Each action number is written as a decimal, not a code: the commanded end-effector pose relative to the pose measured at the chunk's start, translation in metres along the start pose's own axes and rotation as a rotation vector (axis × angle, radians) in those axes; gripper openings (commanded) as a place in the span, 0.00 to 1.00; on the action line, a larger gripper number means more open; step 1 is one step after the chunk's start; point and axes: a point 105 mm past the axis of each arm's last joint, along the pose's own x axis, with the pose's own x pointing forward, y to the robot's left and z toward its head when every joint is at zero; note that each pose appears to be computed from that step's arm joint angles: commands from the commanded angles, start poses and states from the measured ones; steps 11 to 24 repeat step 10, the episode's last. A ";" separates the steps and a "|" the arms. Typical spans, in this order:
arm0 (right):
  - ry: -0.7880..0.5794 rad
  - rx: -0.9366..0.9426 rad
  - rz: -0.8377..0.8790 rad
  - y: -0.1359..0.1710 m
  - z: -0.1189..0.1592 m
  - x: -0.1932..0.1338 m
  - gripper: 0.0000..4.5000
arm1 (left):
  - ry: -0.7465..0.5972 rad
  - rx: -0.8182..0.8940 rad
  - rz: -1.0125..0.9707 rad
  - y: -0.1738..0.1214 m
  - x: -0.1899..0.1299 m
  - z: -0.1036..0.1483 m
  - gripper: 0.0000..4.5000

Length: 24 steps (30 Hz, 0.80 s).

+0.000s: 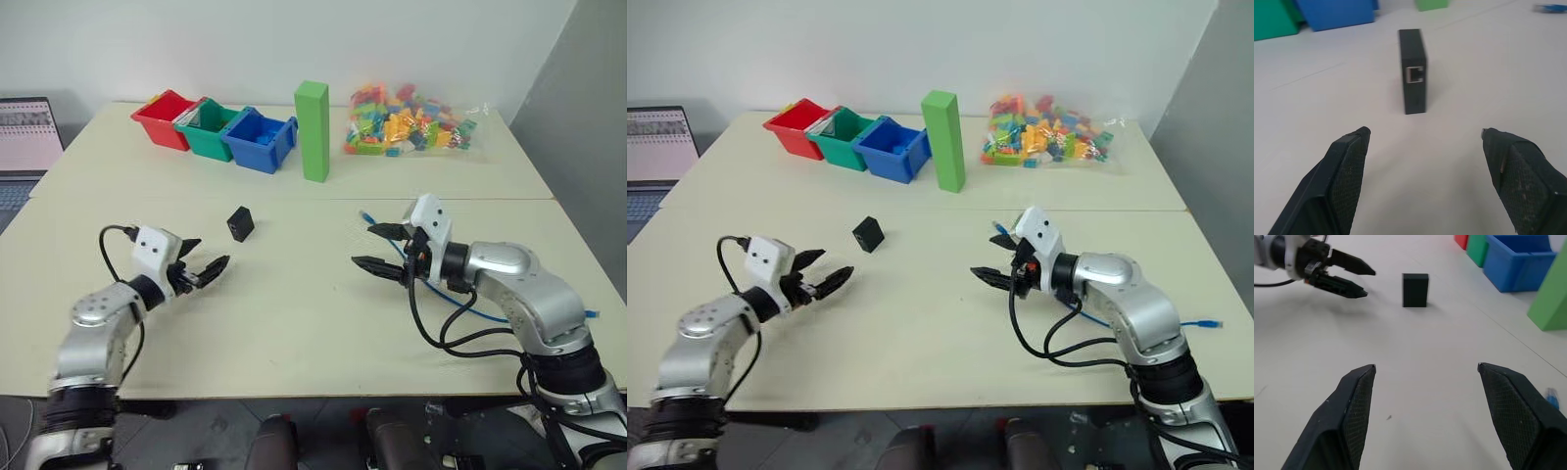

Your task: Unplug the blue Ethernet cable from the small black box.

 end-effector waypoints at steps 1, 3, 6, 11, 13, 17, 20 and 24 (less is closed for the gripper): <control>-0.002 -0.030 0.007 -0.013 0.004 -0.026 0.79 | -0.029 0.056 -0.032 0.010 -0.031 0.037 0.86; 0.010 -0.025 0.012 -0.018 0.002 -0.033 0.79 | -0.029 0.059 -0.050 0.010 -0.039 0.047 0.86; 0.012 -0.031 0.000 -0.025 0.002 -0.037 0.79 | -0.036 0.049 -0.050 0.010 -0.043 0.057 0.86; 0.005 -0.026 0.009 -0.026 0.003 -0.038 0.79 | -0.035 0.041 -0.070 0.005 -0.041 0.061 0.86; 0.005 -0.026 0.009 -0.026 0.003 -0.038 0.79 | -0.035 0.041 -0.070 0.005 -0.041 0.061 0.86; 0.005 -0.026 0.009 -0.026 0.003 -0.038 0.79 | -0.035 0.041 -0.070 0.005 -0.041 0.061 0.86; 0.005 -0.026 0.009 -0.026 0.003 -0.038 0.79 | -0.035 0.041 -0.070 0.005 -0.041 0.061 0.86; 0.005 -0.026 0.009 -0.026 0.003 -0.038 0.79 | -0.035 0.041 -0.070 0.005 -0.041 0.061 0.86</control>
